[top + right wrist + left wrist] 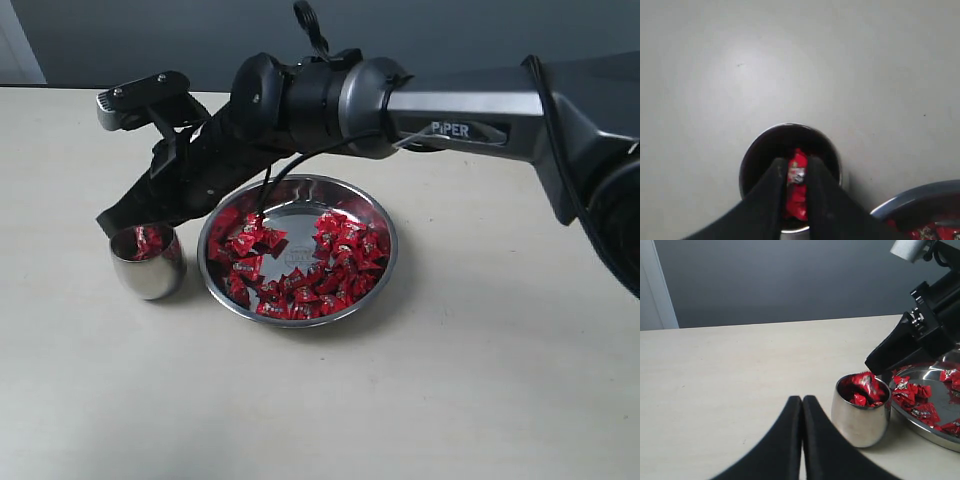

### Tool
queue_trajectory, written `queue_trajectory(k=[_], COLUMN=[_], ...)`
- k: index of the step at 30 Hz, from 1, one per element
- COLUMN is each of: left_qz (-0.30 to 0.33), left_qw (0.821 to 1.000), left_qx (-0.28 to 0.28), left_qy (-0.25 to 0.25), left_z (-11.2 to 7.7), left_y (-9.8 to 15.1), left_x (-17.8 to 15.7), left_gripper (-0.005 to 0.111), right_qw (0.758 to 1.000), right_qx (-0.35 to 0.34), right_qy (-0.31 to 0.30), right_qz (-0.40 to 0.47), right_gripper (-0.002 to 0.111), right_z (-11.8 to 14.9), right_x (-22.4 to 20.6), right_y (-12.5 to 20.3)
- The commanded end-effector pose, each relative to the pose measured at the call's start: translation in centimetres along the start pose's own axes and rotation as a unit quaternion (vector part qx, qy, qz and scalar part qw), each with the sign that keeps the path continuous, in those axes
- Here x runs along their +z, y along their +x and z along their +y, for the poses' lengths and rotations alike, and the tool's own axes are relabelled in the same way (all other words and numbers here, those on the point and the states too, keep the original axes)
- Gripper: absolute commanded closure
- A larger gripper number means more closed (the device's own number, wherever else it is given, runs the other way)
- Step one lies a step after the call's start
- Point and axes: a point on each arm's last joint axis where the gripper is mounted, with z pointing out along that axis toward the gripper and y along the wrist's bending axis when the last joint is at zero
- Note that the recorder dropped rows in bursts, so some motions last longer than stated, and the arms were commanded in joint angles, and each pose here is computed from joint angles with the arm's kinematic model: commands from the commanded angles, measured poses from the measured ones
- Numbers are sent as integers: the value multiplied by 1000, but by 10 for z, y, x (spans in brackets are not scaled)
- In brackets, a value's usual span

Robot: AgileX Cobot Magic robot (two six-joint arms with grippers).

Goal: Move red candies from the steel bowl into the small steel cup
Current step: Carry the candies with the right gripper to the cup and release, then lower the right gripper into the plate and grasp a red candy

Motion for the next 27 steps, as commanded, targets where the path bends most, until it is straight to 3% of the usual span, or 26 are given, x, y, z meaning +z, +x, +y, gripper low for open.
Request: queue_trajectory(k=[1,6,13,27], left_qz=[-1,-1,-1,-1], left_qw=[1000,1000,1000,1000], left_qx=[-1,-1,-1,-1], left_qy=[1,1,1,1], left_z=[0,0,0,0], left_y=[1,1,1,1], left_x=[0,0,0,0], left_gripper=[106,106,106,106], right_qw=[1000,999,987,981], right_qx=[-10,-16,24,18], right_qy=[4,43,102,112], right_qz=[-7,7,119,154], right_gripper=[70,70,70,70], right_z=[0,-19,-79,-93], right_x=[-2,-15,-20,7], right_y=[-2,-4,27,50])
